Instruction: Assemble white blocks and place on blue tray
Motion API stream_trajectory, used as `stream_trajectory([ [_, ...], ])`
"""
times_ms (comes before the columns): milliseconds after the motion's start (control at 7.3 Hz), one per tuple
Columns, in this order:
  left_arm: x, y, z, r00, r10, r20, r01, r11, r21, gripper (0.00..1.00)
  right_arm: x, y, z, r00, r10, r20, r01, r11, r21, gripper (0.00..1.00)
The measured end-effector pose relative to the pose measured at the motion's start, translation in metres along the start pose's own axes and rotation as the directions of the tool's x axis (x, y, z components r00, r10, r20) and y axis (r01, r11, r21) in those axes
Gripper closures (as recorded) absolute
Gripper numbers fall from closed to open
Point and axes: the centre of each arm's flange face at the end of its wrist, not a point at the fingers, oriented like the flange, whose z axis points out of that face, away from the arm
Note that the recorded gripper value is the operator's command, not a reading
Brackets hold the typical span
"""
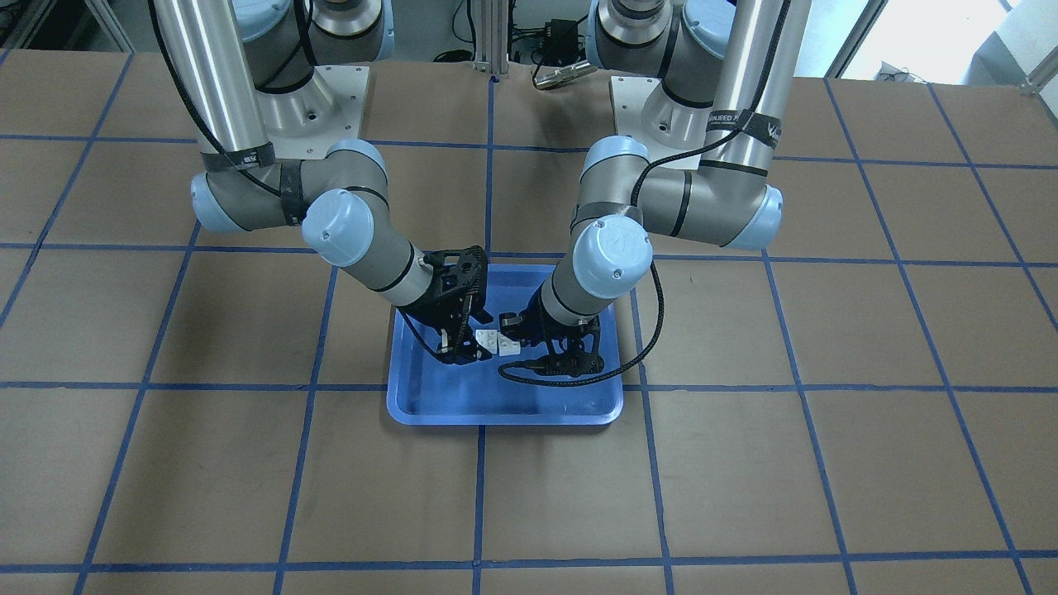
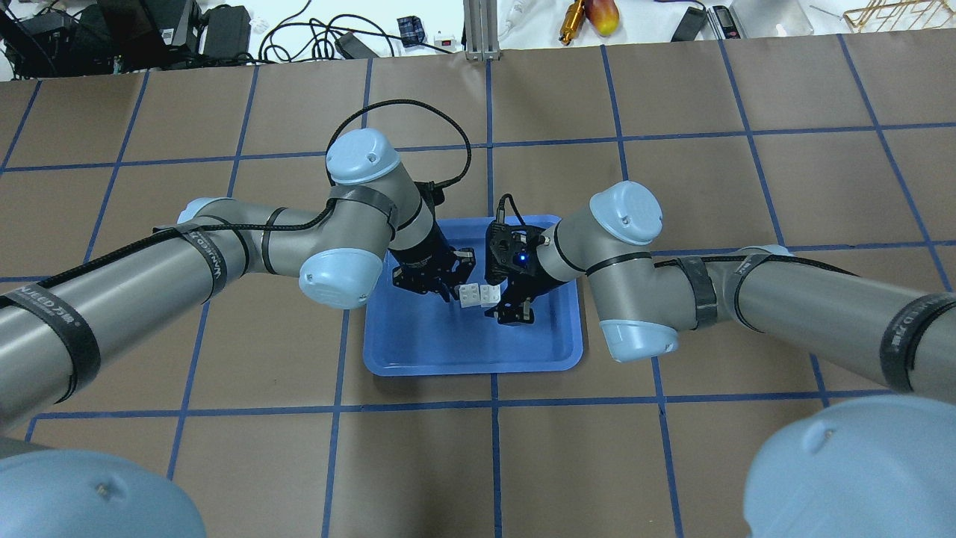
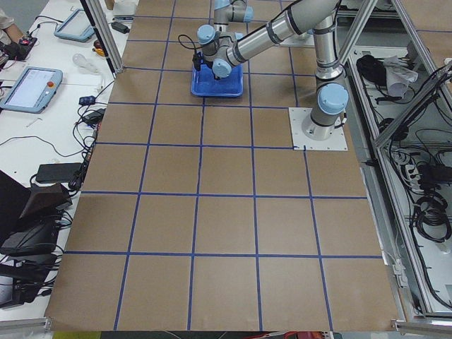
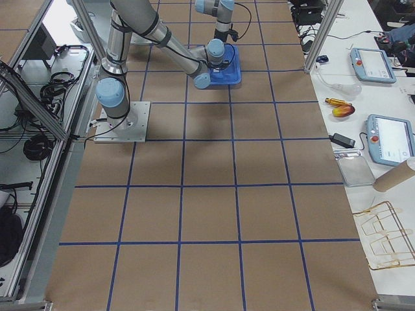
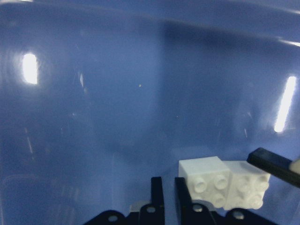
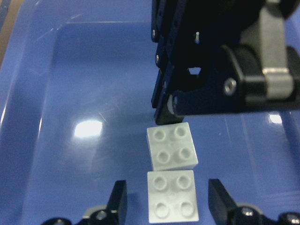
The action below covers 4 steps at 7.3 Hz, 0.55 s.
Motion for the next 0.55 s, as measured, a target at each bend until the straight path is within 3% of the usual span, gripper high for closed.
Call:
stream_trajectory([
  [274, 0.002, 0.001, 0.0, 1.0, 0.001, 0.0, -0.001, 1.0, 0.001, 0.78, 0.002, 0.001, -0.003, 1.0, 0.01, -0.007, -0.01, 1.0, -0.003, 0.11],
  [548, 0.003, 0.001, 0.0, 1.0, 0.003, 0.0, -0.003, 1.0, 0.002, 0.78, 0.008, 0.001, -0.019, 0.99, 0.136, -0.047, -0.137, 0.991, -0.008, 0.0],
])
